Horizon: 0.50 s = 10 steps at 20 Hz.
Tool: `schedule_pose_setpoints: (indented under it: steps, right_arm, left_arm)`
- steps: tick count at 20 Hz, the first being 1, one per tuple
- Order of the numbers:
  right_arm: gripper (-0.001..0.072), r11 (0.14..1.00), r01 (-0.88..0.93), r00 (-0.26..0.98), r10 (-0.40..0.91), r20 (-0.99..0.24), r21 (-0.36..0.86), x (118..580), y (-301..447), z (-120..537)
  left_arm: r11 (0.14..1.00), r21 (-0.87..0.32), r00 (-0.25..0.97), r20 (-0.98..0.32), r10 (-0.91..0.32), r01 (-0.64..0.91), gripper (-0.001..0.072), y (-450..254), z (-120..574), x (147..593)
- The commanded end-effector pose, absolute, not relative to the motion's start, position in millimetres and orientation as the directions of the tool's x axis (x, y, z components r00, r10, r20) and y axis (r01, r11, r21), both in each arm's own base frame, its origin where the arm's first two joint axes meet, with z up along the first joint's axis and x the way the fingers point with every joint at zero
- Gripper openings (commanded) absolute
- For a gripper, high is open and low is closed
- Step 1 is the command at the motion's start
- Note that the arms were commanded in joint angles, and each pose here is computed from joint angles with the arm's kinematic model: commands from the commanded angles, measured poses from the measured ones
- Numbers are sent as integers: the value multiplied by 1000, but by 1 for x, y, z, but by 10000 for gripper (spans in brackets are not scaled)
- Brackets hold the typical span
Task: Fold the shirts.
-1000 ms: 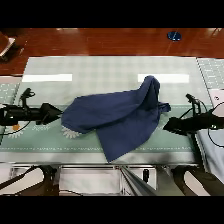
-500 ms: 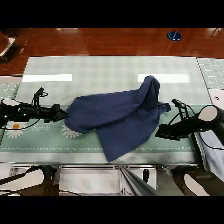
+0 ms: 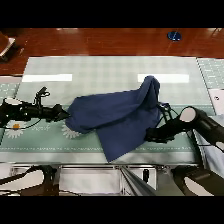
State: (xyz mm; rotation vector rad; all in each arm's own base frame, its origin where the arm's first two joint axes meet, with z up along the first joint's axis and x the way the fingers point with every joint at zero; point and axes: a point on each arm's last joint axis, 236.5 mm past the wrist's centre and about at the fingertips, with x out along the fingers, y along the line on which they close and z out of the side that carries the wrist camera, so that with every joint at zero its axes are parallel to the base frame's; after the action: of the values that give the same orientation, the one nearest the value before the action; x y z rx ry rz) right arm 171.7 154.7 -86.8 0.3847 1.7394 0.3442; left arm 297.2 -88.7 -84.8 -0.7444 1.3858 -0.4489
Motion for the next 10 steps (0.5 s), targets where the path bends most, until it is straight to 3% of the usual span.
schedule_pose_setpoints:
  steps: [1,7,9,10]
  right_arm:
    - [410,872,98,-178,489,-854,479,177,184,-97]
    - [406,834,139,2,539,-842,534,235,202,-96]
    - [396,819,155,-14,561,-828,552,241,211,-97]
    - [357,808,157,-19,578,-816,568,244,216,-97]
  left_arm:
    - [700,-702,155,-712,-684,-134,16,-89,-85,297]
    - [701,-701,158,-713,-683,-134,16,-89,-85,298]
    - [703,-699,162,-715,-680,-135,16,-88,-85,299]
    - [702,-699,162,-715,-680,-135,16,-88,-85,299]
